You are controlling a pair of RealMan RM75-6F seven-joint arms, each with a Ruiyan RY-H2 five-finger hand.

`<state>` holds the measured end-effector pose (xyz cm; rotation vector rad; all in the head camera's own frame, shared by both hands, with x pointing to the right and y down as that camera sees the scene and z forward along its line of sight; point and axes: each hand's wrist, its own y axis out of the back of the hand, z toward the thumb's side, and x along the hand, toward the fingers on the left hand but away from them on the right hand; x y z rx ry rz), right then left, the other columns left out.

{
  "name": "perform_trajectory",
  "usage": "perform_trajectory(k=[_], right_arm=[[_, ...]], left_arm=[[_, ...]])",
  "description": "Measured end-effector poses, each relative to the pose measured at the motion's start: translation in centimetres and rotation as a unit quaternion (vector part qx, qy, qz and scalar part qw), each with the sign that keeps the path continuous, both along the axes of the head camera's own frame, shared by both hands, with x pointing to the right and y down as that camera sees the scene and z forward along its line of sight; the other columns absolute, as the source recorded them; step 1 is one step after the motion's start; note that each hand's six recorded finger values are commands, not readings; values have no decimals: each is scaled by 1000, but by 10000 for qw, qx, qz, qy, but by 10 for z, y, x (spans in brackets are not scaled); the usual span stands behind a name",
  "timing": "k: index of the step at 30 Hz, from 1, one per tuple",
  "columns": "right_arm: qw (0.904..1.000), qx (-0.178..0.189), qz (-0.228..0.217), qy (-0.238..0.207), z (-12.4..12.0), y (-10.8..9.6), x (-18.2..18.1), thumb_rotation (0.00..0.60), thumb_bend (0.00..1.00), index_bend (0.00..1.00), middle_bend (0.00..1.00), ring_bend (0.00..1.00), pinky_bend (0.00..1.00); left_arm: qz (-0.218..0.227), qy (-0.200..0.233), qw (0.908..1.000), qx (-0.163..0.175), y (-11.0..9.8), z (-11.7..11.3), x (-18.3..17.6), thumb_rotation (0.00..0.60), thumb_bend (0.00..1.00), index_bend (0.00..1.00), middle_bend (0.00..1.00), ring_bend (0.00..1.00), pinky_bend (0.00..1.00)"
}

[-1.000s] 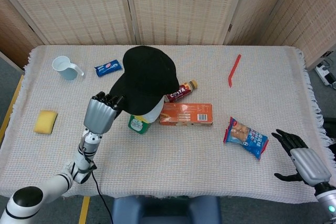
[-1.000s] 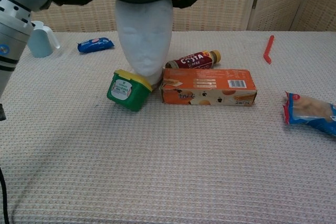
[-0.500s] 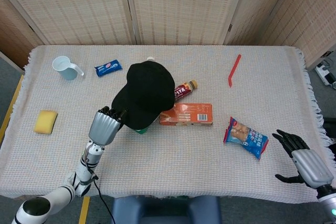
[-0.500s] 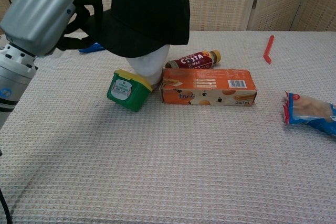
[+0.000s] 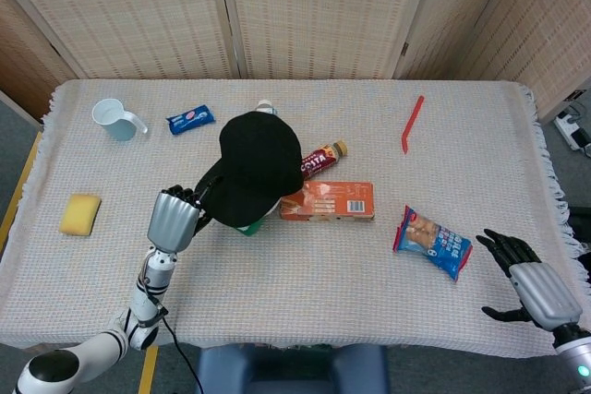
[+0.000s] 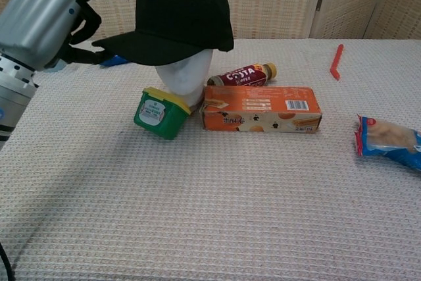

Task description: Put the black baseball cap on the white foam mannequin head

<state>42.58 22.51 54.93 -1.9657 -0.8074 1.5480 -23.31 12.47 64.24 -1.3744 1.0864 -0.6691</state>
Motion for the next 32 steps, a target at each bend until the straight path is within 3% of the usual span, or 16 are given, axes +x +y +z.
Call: perform_trajectory(k=[9, 12, 14, 15, 17, 19, 22, 24, 27, 29, 32], right_arm=[[10000, 47, -22, -71, -5, 1, -2, 600, 47, 0, 0, 0, 0], [9999, 45, -56, -105, -6, 3, -3, 600, 46, 0, 0, 0, 0], [9999, 40, -65, -110, -7, 4, -3, 600, 46, 0, 0, 0, 0], [9999, 39, -69, -112, -7, 5, -3, 600, 47, 0, 0, 0, 0], [9999, 33, -79, -114, -7, 5, -4, 600, 46, 0, 0, 0, 0], [9999, 14, -90, -101, -5, 6, -5, 600, 47, 0, 0, 0, 0], [9999, -25, -108, -76, -2, 8, -7, 600, 48, 0, 0, 0, 0], [9999, -49, -142, -40, 1, 9, -8, 600, 48, 0, 0, 0, 0], [9997, -124, -203, 35, 7, 11, -11, 600, 50, 0, 0, 0, 0], [9995, -167, -245, 67, 11, 13, -13, 600, 52, 0, 0, 0, 0], [9995, -170, -259, 103, 13, 14, -15, 600, 51, 0, 0, 0, 0]], left_arm=[[-153, 262, 9989, -364, 29, -24, -23, 600, 65, 0, 1000, 993, 1000], [-304, 217, 9977, -558, 41, -34, -44, 600, 56, 9, 981, 933, 999], [-488, 42, 9962, -714, 50, -41, -67, 600, 48, 45, 887, 845, 974], [-599, -49, 9950, -794, 54, -44, -78, 600, 44, 86, 784, 744, 914], [-909, -211, 9897, -1083, 62, -49, -105, 600, 39, 135, 562, 496, 666], [-1173, -316, 9820, -1446, 69, -52, -126, 600, 38, 144, 311, 227, 309], [-1444, -520, 9618, -2266, 82, -53, -156, 600, 38, 146, 115, 36, 90], [-1563, -747, 9433, -2833, 91, -55, -177, 600, 38, 145, 61, 1, 43], [-1751, -970, 9193, -3389, 105, -64, -206, 600, 30, 142, 37, 0, 19], [-1841, -1015, 9129, -3498, 114, -70, -216, 600, 28, 141, 30, 0, 12], [-1870, -1024, 9133, -3469, 125, -79, -221, 600, 28, 141, 29, 0, 12]])
